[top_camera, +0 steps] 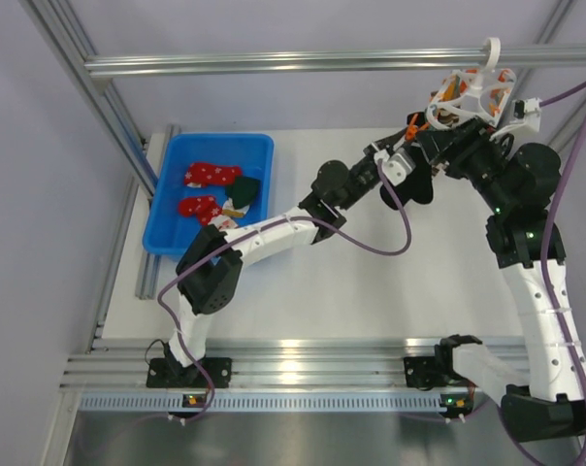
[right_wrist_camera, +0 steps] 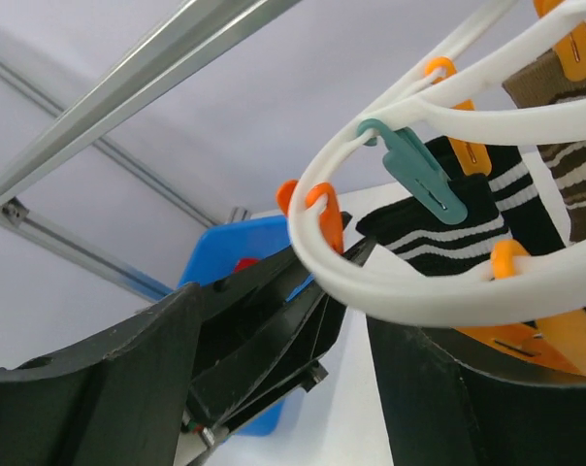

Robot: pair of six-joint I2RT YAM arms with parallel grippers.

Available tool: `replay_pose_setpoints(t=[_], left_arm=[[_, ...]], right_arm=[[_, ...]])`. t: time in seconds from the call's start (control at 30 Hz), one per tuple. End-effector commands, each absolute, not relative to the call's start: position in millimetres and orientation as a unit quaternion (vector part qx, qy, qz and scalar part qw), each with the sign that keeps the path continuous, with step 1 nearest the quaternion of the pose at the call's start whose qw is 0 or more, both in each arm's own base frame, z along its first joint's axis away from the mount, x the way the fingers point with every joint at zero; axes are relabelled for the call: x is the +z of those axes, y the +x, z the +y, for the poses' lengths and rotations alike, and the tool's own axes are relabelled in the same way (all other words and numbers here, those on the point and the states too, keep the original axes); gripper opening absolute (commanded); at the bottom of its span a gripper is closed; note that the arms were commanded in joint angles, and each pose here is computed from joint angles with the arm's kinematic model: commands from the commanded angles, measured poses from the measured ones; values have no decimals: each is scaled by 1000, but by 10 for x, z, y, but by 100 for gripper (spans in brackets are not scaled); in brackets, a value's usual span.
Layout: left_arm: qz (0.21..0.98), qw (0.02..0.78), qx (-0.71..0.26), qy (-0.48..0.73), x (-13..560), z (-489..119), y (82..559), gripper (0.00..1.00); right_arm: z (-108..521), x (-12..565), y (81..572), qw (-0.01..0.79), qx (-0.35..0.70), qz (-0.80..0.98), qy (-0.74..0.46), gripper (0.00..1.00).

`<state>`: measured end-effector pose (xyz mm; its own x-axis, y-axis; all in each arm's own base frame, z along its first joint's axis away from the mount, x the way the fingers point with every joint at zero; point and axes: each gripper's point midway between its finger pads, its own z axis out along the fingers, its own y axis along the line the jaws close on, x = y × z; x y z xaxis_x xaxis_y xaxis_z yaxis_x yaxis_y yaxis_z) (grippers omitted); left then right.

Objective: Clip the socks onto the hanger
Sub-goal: Open the clamp at the hanger.

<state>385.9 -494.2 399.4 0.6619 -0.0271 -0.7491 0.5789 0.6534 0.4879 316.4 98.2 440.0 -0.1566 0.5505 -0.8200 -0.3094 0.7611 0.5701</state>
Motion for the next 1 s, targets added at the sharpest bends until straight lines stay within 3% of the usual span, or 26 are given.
replay_pose_setpoints(t=[0.0,0.4,0.5,0.6,0.73,0.97], left_arm=[[322,862,-137,368,4306,-4819,3714,0],[279,872,-65,396,4245,-4932,3633,0],[272,871,-57,404,4196,-4955,3618,0],[251,875,-45,412,4176,-4970,3554,0],[244,874,-32,418,4140,-4999,3534,0],[229,876,-27,424,4130,-5032,3456,0]], right_arm=[[952,4485,3326,648,355,660,132,68],[1030,4634,3562,661,388,623,155,74],[1084,4707,3569,666,399,615,140,69],[1093,4680,3582,662,400,617,143,58],[1066,4669,3575,664,398,615,152,35],[1061,4645,3573,669,387,618,141,4]])
